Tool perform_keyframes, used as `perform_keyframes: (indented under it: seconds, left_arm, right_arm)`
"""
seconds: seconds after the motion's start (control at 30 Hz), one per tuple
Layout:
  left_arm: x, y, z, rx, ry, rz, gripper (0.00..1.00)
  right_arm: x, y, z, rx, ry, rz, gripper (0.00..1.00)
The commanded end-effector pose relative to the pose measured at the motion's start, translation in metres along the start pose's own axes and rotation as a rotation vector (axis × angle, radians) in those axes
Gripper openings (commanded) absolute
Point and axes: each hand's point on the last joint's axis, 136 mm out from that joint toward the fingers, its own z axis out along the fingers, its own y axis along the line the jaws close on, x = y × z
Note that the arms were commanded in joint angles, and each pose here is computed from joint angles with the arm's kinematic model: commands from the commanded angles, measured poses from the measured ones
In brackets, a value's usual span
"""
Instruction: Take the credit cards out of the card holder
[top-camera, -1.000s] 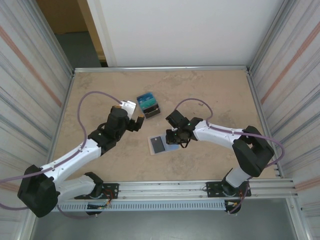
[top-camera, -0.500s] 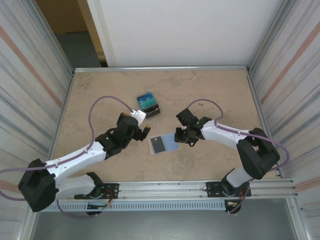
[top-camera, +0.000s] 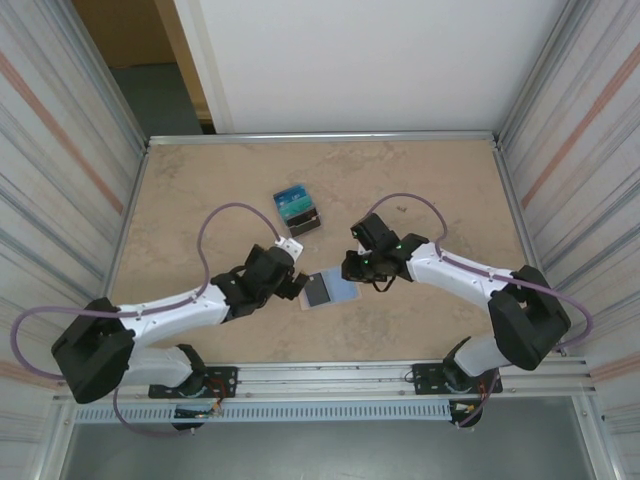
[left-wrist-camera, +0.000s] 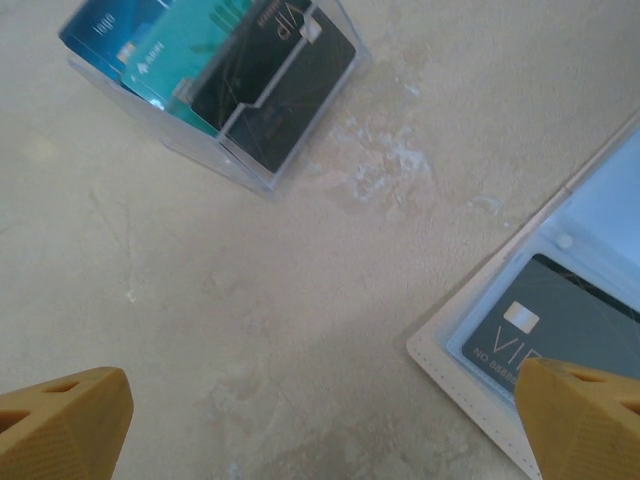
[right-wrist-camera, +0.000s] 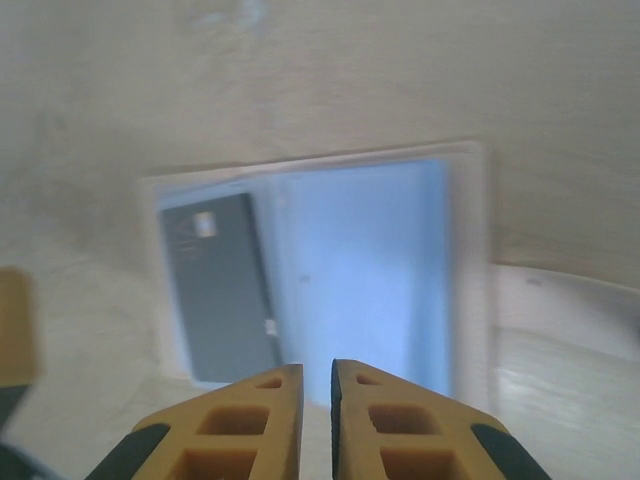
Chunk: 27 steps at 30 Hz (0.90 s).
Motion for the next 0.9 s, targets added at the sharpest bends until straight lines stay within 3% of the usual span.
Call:
perform_keyframes:
  seconds: [0.0, 0.47, 0.87]
  left_arm:
    - [0.007, -0.002, 0.007, -0.014, 0.013, -0.026, 0.99]
    - [0.033, -0.022, 0.027, 0.028, 0.098, -0.032, 0.99]
    - [0.050, -0.026, 0.030, 0.033, 0.153, -0.018, 0.98]
  right_arm:
    - [-0.001, 0.028, 0.006, -0.083, 0.017, -0.021, 0.17]
    - [0.021, 0.030, 0.051, 0.025, 0.143, -0.073, 0.18]
    - [0.030, 0.015, 0.065, 0.086, 0.184, -0.048, 0.18]
